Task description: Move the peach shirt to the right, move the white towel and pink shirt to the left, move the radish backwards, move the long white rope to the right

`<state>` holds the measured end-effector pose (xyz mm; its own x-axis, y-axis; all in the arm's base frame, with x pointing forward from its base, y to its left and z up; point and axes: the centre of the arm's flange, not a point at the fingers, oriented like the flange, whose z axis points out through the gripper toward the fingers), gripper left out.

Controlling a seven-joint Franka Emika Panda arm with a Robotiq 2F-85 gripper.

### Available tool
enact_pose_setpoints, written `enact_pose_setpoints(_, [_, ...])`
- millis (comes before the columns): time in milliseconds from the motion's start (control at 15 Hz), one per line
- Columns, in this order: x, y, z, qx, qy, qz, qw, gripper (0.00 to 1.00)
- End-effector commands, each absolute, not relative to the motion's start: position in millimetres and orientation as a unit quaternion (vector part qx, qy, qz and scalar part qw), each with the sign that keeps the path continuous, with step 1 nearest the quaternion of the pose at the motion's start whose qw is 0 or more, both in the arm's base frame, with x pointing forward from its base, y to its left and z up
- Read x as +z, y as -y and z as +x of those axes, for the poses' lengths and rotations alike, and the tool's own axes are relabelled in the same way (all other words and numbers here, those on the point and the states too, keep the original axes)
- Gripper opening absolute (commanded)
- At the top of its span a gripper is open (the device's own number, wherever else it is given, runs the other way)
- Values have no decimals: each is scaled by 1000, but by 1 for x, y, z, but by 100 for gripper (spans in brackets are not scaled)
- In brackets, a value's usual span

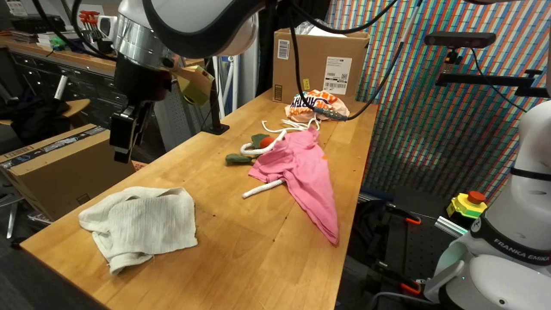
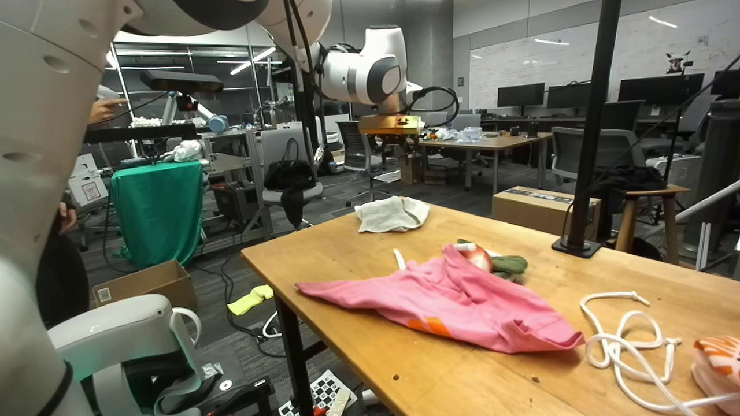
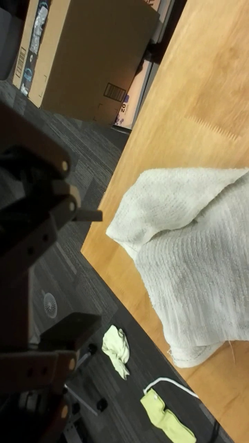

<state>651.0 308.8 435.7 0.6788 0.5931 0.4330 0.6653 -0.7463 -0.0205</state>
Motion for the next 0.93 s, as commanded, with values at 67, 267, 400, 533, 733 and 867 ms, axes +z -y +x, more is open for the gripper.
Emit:
enact_pose_setpoints(67, [435,-278,657,-190,327,-925,45,100])
enact_pose_setpoints(267, [421,-246,651,-163,303,-939,22,100])
enact_pose_setpoints(400, [412,-225,644,-150,282,-947,16,100])
enact_pose_setpoints(533, [401,-206,633,-138,256,-957,16,100])
enact_pose_setpoints(733, [386,-181,615,-120,212,-970,13,100])
enact_pose_setpoints(867, [378,-163,599,-108,193,-975,8,100])
